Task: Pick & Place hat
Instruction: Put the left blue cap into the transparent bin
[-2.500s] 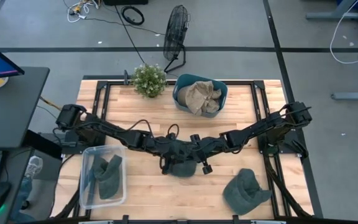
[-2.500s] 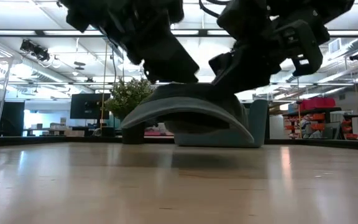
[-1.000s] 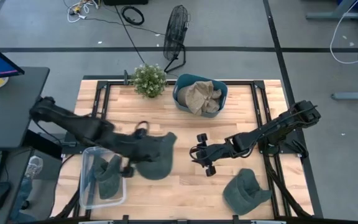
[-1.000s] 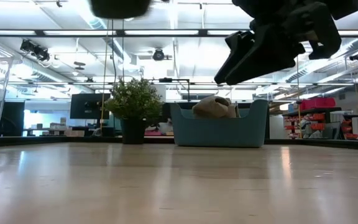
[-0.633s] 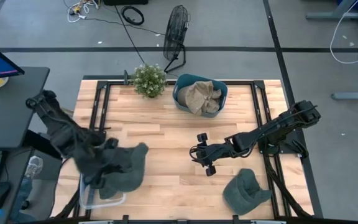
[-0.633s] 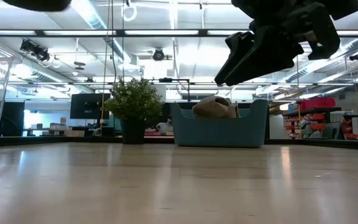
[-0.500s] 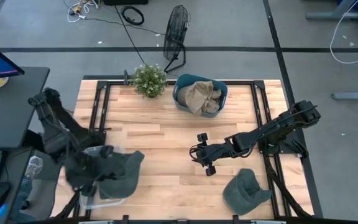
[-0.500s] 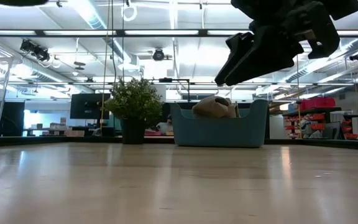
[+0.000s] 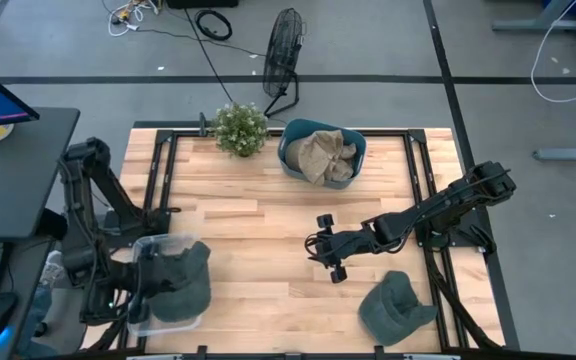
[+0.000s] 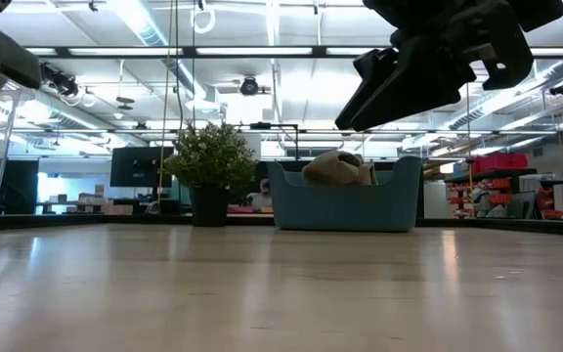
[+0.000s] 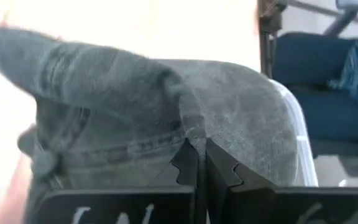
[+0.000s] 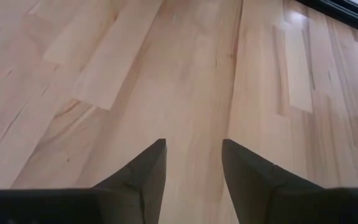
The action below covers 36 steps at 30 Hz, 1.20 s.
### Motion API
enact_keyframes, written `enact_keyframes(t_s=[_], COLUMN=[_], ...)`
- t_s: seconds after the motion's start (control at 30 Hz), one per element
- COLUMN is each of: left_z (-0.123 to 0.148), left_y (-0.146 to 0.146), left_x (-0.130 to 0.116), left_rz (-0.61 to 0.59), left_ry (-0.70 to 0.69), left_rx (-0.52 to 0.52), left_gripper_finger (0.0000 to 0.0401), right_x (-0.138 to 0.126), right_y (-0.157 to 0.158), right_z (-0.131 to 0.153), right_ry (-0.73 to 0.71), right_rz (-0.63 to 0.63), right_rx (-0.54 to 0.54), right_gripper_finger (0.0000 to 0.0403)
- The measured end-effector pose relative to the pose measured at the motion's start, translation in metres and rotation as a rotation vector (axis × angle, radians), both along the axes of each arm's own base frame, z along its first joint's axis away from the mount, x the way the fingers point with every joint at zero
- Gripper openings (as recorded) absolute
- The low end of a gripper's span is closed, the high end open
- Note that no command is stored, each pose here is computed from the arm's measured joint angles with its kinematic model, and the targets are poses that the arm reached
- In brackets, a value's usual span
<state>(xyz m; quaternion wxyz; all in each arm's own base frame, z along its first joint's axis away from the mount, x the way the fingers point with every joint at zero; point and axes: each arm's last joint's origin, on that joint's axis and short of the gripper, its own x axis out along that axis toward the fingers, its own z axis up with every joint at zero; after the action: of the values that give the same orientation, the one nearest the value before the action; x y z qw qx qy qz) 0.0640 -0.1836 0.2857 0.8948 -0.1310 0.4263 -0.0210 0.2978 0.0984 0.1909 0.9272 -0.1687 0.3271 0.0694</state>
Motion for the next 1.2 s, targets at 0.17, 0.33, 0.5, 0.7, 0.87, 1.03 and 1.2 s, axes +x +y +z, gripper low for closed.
enact_keyframes(t_s=[0.17, 0.33, 0.5, 0.7, 0.87, 1.03, 1.2], left_z=[-0.022, -0.041, -0.043, -0.021, 0.016, 0.043, 0.039], left_y=[0.004, 0.011, 0.012, 0.005, -0.002, 0.005, 0.027], left_x=[-0.003, -0.003, -0.003, -0.002, 0.000, 0.009, 0.035], left_rz=[0.099, 0.260, 0.356, 0.321, 0.326, 0.400, 0.453], left_ry=[0.056, 0.095, 0.110, 0.122, 0.105, -0.008, -0.127], left_rx=[-0.022, -0.074, -0.138, -0.191, -0.333, -0.354, -0.121], left_gripper_finger=[0.0029, 0.0062, 0.0100, 0.0136, 0.0138, 0.0115, 0.0078], right_x=[0.000, 0.001, 0.005, 0.010, 0.010, 0.010, 0.011], right_y=[0.000, 0.000, 0.001, 0.003, 0.003, 0.003, 0.004], right_z=[0.000, 0.001, 0.006, 0.014, 0.015, 0.015, 0.017], right_ry=[-0.002, -0.011, -0.078, -0.175, -0.185, -0.192, -0.212], right_rz=[0.006, 0.016, 0.044, 0.082, 0.108, 0.117, 0.128], right_rx=[-0.006, -0.017, -0.033, -0.063, -0.099, -0.108, -0.121], right_gripper_finger=[0.0159, 0.0159, 0.0159, 0.0159, 0.0159, 0.0159, 0.0159])
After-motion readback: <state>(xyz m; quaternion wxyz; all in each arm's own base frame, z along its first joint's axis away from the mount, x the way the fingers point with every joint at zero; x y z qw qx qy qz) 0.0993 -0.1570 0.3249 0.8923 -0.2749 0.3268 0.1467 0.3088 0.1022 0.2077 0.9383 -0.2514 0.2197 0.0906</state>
